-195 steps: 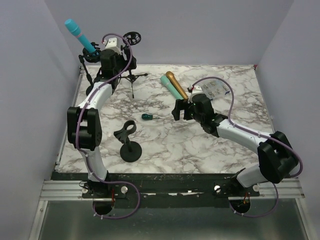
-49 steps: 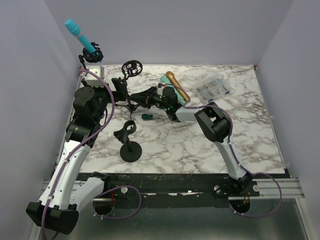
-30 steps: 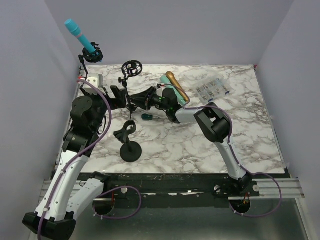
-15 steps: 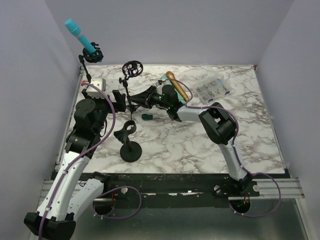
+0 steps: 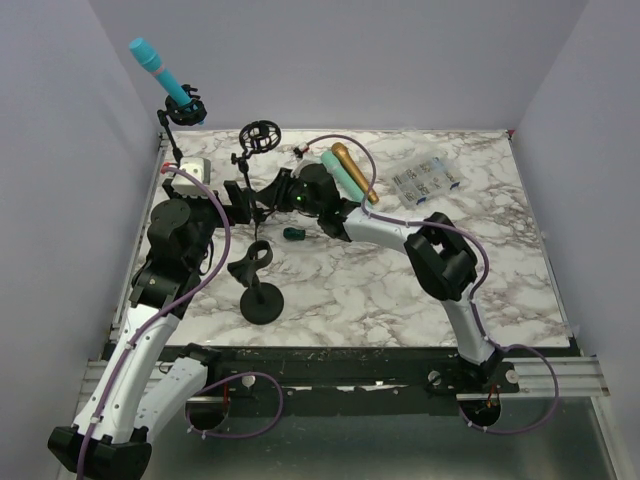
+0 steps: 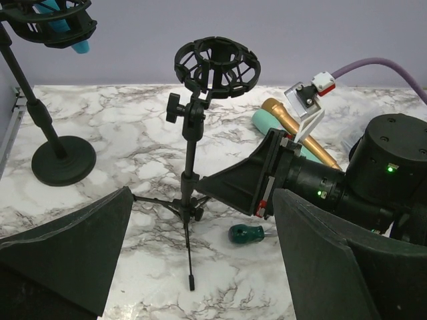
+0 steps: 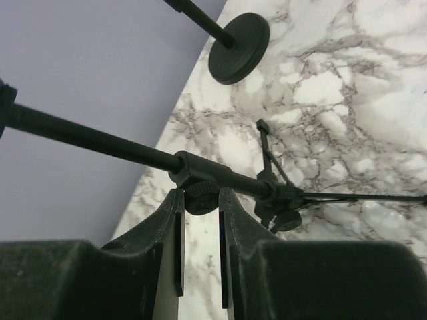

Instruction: Remove the microphone from the stand

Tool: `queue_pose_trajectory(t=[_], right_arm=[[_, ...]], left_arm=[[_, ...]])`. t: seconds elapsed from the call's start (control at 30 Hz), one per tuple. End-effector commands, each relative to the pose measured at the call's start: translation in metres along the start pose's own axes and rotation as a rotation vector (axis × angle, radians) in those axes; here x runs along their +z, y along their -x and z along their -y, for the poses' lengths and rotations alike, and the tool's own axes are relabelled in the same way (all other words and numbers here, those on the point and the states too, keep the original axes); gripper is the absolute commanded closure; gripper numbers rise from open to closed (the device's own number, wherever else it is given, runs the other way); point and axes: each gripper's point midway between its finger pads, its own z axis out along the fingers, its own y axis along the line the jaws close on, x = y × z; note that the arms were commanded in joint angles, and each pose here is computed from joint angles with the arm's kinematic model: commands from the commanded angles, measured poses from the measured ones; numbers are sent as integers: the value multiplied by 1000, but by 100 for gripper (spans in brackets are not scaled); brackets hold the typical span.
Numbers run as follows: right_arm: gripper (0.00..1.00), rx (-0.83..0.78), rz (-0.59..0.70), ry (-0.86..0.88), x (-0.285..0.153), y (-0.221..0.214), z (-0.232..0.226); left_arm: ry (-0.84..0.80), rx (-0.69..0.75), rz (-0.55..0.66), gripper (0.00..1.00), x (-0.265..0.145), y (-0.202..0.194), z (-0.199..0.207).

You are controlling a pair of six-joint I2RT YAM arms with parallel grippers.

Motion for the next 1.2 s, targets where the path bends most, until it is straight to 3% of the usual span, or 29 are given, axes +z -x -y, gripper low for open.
queue_pose_trajectory(t=[0.0,0.57,0.9,1.0,1.17], right_arm=[[99,-321,-8,-213,-6,-12,42],[99,-1128,80,-408,-27,27,36],[96,-1137,88,-392,-29,26,32],[79,-1107,95,-379,-28,26,28],[60,-1055,134,-363,-35,34,16]], left_arm=[[20,4,26,12,-1,5,-3],[38,14,13,12,3,0,-6],[44,16,10,12,3,-1,-7],[47,17,15,12,2,0,-8],[50,18,20,12,1,1,-9]])
